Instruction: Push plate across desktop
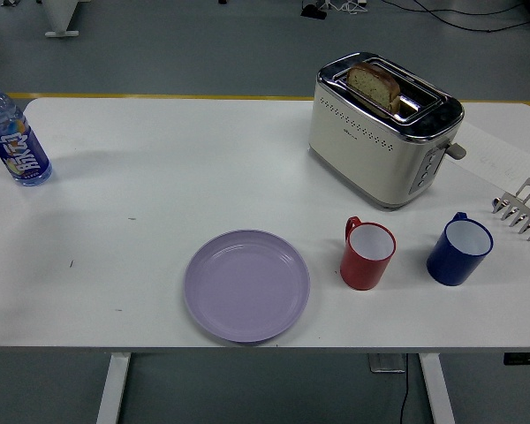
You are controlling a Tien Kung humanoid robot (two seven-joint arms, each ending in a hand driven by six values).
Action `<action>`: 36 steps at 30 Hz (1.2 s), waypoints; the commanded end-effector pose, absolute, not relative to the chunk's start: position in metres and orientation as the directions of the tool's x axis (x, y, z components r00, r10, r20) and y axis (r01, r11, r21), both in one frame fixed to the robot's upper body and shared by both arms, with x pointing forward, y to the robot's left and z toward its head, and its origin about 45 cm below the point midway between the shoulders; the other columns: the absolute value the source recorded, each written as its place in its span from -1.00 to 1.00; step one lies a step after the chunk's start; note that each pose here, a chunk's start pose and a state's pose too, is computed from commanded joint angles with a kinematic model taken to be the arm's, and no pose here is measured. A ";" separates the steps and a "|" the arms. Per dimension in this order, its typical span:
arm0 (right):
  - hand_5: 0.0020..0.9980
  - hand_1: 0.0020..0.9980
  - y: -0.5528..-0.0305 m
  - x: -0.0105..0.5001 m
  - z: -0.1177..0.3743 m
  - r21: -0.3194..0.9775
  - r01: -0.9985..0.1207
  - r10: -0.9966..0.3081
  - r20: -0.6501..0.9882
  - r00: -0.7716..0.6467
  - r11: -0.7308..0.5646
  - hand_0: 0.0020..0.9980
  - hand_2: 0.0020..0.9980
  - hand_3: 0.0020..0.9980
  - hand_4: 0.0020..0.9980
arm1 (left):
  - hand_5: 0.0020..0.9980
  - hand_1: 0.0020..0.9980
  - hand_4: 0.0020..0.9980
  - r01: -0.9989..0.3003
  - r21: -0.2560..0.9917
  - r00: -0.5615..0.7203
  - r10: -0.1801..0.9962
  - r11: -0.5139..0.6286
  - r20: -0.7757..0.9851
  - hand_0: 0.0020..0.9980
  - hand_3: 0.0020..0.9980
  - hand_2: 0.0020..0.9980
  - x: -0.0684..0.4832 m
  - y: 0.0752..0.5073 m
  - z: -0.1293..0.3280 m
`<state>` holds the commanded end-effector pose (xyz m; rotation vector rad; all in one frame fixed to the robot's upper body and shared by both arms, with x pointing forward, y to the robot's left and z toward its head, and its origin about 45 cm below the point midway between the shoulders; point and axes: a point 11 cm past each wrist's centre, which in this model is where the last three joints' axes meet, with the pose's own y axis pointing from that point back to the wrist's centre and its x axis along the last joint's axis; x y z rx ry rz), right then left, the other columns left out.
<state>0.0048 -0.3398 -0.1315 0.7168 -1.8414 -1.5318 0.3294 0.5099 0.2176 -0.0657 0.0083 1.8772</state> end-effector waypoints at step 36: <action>0.13 0.34 -0.344 0.018 -0.130 0.979 -0.039 -0.739 0.124 -0.663 0.200 0.42 0.58 0.47 0.02 | 1.00 0.51 0.14 -0.957 -0.035 -0.285 0.957 -0.287 -0.054 0.50 0.39 0.44 0.320 0.502 0.218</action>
